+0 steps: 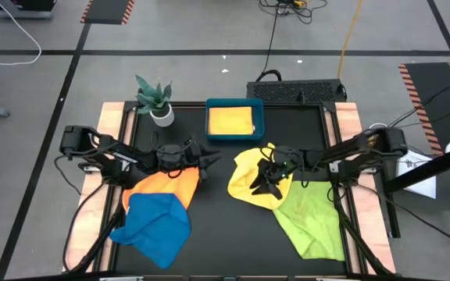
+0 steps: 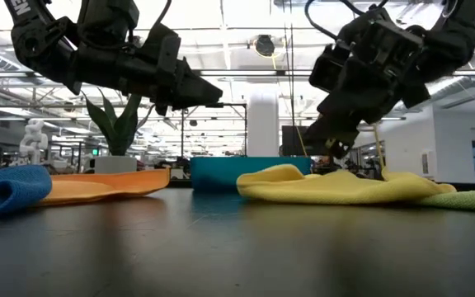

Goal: Fold microfiber towels
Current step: Fold the yellow microfiber towel

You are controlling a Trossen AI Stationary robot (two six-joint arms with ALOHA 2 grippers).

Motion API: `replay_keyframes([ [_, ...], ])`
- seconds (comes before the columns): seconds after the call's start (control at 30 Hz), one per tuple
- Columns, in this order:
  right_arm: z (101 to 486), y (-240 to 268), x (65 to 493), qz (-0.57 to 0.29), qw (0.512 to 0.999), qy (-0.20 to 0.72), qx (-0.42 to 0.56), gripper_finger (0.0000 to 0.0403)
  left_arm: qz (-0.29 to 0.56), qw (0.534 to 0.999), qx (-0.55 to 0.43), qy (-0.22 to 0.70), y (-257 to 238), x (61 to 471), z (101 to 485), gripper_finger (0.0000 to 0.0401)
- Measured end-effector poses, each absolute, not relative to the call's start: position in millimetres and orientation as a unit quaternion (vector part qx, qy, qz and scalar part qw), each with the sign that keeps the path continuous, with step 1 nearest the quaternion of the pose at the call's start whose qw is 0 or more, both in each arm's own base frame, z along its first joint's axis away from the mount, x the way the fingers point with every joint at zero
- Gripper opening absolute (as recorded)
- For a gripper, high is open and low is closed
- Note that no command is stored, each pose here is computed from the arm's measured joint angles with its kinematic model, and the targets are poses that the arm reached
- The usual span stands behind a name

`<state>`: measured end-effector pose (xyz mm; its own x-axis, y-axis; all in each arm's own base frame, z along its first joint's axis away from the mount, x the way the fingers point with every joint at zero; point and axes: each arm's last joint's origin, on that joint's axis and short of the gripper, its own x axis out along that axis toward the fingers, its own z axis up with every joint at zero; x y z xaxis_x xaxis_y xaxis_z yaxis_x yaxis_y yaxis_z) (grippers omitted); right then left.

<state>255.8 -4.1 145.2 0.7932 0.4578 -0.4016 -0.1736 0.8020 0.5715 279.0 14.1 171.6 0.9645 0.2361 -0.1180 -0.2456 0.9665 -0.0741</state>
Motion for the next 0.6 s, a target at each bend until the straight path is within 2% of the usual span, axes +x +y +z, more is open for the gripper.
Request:
replay_keyframes([
  [0.07,150.7,-10.8,249.0,0.135,0.927,0.275,0.216,0.0152,0.111,0.991,-0.047,0.055,12.0,279.2,171.5,0.0106],
  [0.17,156.3,-18.4,235.3,0.039,0.948,0.305,0.087,0.0145,0.097,0.993,-0.047,0.056,6.6,279.4,171.4,0.0106],
  [0.27,153.8,-23.3,224.2,-0.039,0.934,0.356,-0.005,0.0143,0.086,0.994,-0.040,0.057,0.6,279.5,171.4,0.0106],
  [0.33,150.9,-23.8,221.8,-0.047,0.926,0.374,-0.016,0.0144,0.080,0.994,-0.037,0.058,-2.9,279.5,171.4,0.0106],
  [0.5,134.6,-14.9,227.6,-0.006,0.914,0.403,-0.047,0.0156,0.066,0.996,-0.026,0.058,-10.4,279.3,171.4,0.0106],
  [0.6,124.3,-12.5,234.1,-0.023,0.909,0.408,-0.084,0.0164,0.062,0.996,-0.020,0.059,-12.8,279.2,171.4,0.0106],
])
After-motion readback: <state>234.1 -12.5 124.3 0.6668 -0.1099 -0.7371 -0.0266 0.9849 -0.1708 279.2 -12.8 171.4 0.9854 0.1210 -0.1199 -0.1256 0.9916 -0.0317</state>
